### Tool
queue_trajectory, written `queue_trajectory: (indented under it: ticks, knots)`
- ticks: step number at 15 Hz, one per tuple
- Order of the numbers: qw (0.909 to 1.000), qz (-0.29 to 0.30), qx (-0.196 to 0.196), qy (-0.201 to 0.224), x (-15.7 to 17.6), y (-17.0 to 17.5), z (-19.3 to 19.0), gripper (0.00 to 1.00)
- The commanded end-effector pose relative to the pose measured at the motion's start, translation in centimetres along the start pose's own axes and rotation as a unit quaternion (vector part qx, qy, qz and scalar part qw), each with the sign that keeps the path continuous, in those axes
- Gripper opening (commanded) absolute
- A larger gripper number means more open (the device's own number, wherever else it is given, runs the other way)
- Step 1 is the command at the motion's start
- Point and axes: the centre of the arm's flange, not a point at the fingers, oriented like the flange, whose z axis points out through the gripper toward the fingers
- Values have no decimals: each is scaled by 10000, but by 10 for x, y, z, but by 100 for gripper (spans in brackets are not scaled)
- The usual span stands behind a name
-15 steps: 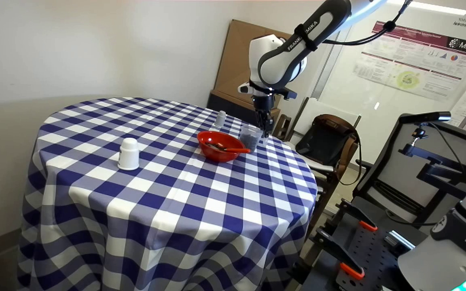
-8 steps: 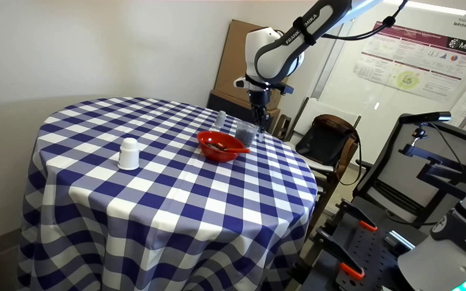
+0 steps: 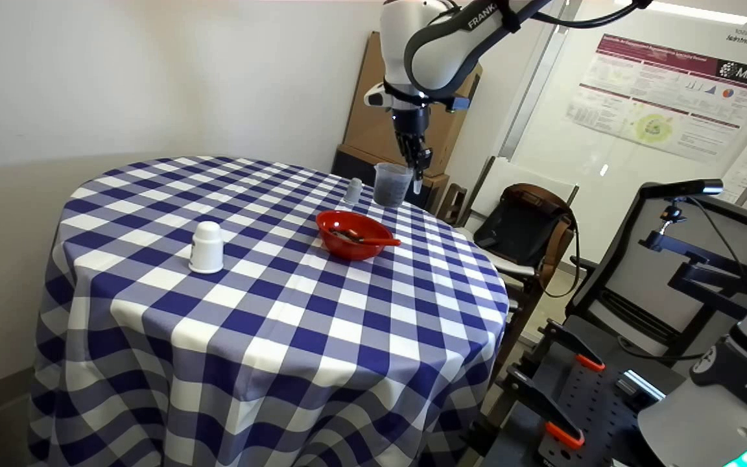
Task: Pour some of the beans in the jar into the red bowl
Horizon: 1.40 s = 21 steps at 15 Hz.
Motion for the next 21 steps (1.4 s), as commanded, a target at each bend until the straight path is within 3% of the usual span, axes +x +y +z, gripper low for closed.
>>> queue_trajectory:
  ticks: [1, 5, 10, 16, 21]
  knots:
    - [9973, -170, -425, -568, -12, -11, -51, 12]
    - [9875, -503, -880, -1203, -2, -27, -91, 12]
    - [9699, -767, -1397, -1843, 45, -68, -110, 12]
    - [9554, -430, -1747, -2343, 101, -107, -91, 12]
    - [9323, -429, -2007, -2978, 131, -117, -62, 12]
